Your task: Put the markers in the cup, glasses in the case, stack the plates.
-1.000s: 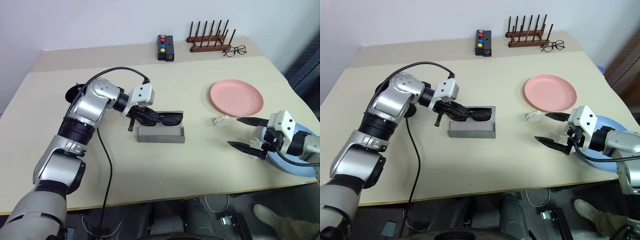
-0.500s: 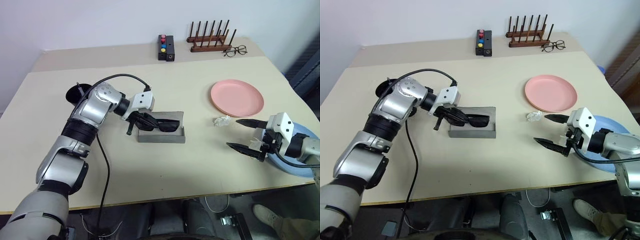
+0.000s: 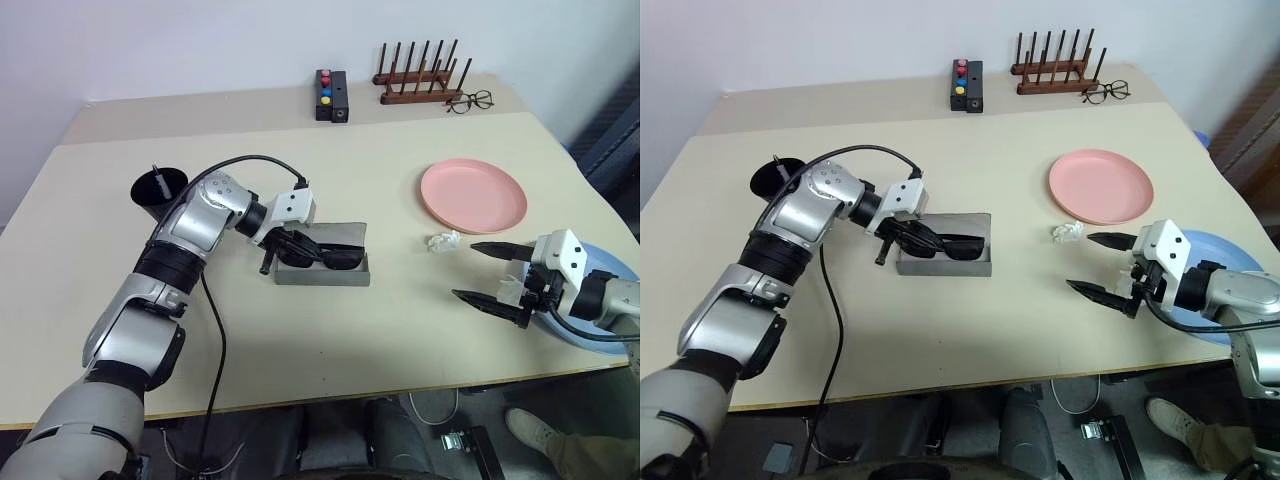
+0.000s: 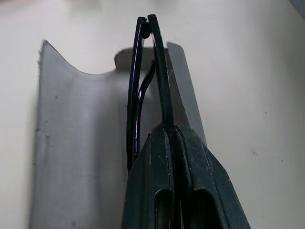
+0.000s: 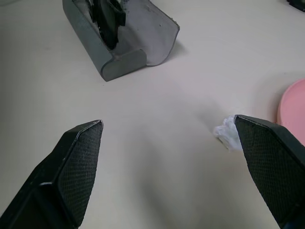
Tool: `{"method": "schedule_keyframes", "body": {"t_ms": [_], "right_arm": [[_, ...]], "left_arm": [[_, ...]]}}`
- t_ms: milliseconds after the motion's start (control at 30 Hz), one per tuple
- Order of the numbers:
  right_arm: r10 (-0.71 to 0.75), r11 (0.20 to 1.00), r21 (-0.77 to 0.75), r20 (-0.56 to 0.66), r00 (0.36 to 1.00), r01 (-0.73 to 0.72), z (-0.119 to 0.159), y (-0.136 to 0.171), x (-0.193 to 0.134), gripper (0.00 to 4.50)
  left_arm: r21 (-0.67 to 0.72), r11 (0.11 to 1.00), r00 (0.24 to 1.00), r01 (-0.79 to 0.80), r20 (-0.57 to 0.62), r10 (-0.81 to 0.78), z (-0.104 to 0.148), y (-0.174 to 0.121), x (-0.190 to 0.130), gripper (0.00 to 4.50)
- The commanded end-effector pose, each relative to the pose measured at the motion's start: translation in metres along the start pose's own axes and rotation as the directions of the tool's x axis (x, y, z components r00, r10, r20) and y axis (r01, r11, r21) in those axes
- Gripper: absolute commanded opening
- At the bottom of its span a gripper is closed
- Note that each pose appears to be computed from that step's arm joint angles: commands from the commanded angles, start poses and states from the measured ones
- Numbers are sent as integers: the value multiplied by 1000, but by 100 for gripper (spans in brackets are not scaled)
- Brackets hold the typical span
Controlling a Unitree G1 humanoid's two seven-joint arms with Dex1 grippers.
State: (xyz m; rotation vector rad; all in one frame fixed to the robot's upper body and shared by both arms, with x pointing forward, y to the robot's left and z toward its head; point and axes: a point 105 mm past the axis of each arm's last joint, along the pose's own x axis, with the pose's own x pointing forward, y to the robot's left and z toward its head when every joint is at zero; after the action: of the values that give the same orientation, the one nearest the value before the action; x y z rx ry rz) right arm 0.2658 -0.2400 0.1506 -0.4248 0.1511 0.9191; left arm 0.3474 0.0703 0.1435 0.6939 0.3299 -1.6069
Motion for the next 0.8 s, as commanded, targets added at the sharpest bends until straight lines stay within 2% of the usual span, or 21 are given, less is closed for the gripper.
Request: {"method": "schedule_keyframes", "body": {"t_ms": [33,533,633,800], "right_arm": [[-2,999,-33,36,999,3,12,-3,-5,450],[-5,999,-31,40,999,6,12,-6,-9,450],[-6,999,-31,41,999,7,13,-5,-9,450],[-13,999,-31,39,999,14,12,-5,-10,450]], "left_arm": [[24,1000,1000,-9,-1,9,6,0,-5,3],[-54,999,999,-3,-33,1,-9,2,-2,3],[-49,999,999,12,-39,-14,-10,1,-1,98],[-30,999,999,20,-34,-21,-6,0,-1,351]]}}
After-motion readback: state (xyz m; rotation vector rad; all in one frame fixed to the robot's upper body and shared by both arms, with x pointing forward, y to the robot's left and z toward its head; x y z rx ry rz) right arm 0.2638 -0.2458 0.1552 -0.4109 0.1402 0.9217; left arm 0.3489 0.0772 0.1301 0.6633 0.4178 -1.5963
